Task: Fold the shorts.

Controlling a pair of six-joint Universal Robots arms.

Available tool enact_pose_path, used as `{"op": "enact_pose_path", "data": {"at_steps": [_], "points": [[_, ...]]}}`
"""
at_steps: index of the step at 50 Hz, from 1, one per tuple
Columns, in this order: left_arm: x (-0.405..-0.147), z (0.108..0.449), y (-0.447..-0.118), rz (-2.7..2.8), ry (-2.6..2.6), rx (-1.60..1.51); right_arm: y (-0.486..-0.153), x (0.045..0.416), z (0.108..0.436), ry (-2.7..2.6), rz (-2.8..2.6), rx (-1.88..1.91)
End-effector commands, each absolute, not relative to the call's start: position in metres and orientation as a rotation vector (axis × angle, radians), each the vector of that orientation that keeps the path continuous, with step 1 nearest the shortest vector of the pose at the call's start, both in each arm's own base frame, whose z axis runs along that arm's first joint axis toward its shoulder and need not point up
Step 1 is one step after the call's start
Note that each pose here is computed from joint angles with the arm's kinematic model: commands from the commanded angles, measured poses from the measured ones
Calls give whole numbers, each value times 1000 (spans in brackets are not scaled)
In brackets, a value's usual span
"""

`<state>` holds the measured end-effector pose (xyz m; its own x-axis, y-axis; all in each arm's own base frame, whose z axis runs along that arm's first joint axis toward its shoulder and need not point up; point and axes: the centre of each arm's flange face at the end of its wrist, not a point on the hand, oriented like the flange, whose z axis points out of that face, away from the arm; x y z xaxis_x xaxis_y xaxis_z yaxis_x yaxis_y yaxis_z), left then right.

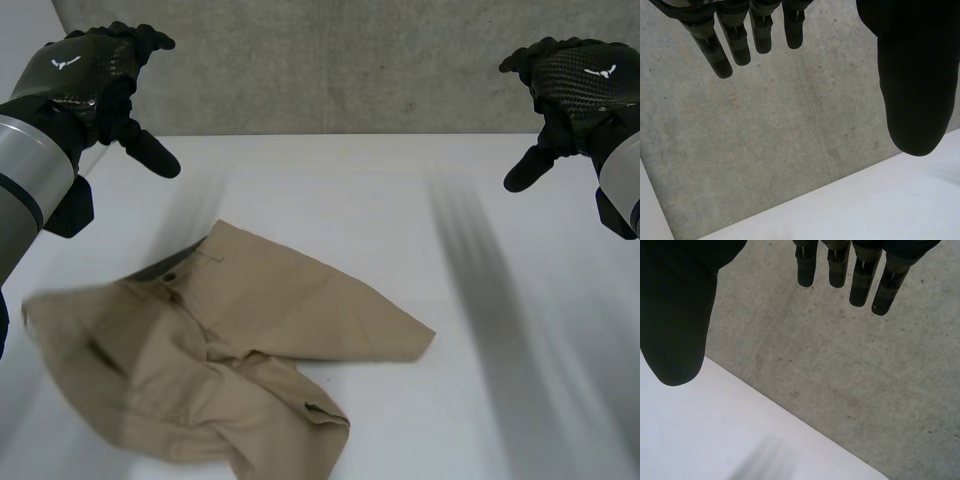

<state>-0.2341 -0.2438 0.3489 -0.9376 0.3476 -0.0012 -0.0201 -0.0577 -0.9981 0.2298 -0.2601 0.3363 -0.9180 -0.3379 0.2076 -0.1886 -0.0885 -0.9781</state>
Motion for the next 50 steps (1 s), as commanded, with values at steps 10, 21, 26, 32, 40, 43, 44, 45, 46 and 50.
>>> {"op": "enact_pose_path", "data": {"at_steps": [10,21,26,32,40,43,44,45,46,50], "points": [[-238,329,-256,2108,-2069,-537,-257,234,331,2040,-2157,-724],[-245,285,-268,2001,-2229,-732,-244,247,310,2011,-2094,-1054],[-244,255,-265,1877,-2360,-911,-242,249,304,2012,-2091,-1137],[-233,219,-244,1670,-2504,-1164,-246,250,294,2038,-2051,-1156],[-213,183,-232,1498,-2633,-1225,-249,253,285,2055,-2019,-1169],[-204,176,-237,1503,-2668,-1185,-249,255,280,2058,-2001,-1180],[-202,175,-239,1515,-2672,-1174,-249,256,279,2058,-1996,-1184],[-200,173,-241,1530,-2676,-1159,-248,258,278,2058,-1986,-1190],[-199,172,-242,1535,-2677,-1154,-247,258,278,2057,-1986,-1191],[-199,165,-246,1547,-2676,-1148,-247,259,277,2055,-1983,-1196]]}}
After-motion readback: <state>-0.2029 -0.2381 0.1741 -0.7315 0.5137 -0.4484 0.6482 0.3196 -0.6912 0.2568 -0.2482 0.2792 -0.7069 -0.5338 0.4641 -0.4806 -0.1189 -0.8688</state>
